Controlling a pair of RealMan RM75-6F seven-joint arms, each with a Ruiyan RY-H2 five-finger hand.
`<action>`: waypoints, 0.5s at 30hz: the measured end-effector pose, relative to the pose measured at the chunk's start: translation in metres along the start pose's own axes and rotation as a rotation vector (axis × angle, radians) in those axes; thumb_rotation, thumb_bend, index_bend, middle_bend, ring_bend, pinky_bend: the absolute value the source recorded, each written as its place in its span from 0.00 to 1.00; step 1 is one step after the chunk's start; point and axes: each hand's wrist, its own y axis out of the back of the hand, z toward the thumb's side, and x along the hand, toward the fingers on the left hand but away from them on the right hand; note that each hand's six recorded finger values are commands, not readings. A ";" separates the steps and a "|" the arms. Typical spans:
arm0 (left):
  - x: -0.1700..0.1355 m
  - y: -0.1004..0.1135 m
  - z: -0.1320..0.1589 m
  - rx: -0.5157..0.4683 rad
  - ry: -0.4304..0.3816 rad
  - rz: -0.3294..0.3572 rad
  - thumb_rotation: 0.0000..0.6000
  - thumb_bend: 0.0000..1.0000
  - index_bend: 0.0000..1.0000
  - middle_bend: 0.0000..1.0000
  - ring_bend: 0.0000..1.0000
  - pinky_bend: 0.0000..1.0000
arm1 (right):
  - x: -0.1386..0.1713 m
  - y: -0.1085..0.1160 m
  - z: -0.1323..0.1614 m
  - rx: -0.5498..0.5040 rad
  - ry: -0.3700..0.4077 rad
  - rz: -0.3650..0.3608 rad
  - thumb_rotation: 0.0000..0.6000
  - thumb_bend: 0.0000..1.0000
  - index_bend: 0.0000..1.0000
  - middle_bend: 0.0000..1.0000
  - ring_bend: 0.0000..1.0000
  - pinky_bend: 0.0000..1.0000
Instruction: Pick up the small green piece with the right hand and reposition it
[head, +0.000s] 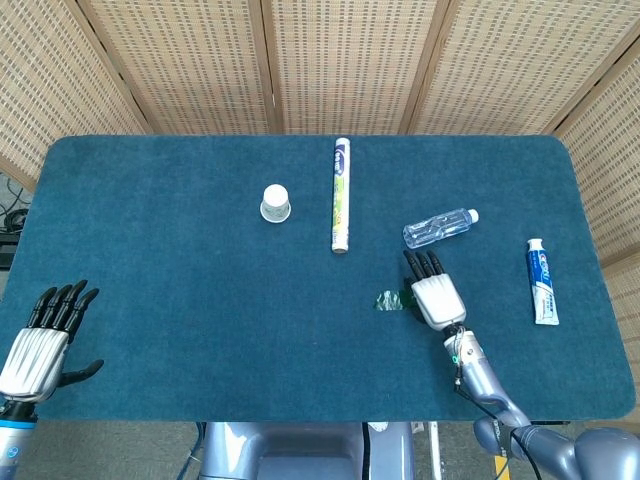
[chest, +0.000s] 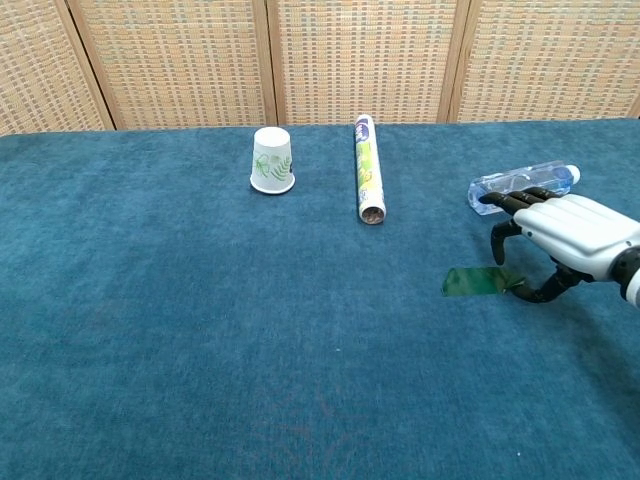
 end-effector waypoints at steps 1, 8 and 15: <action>0.000 0.000 0.000 0.000 0.000 0.000 1.00 0.09 0.00 0.00 0.00 0.00 | 0.000 0.001 0.001 -0.001 0.001 -0.002 1.00 0.23 0.46 0.05 0.00 0.00; 0.000 0.001 -0.001 -0.003 0.001 0.003 1.00 0.09 0.00 0.00 0.00 0.00 | -0.001 0.001 0.003 0.002 0.006 0.000 1.00 0.23 0.49 0.07 0.00 0.00; 0.000 0.001 0.000 -0.004 -0.002 0.003 1.00 0.09 0.00 0.00 0.00 0.00 | 0.000 -0.001 0.002 0.001 0.002 0.009 1.00 0.25 0.54 0.09 0.00 0.00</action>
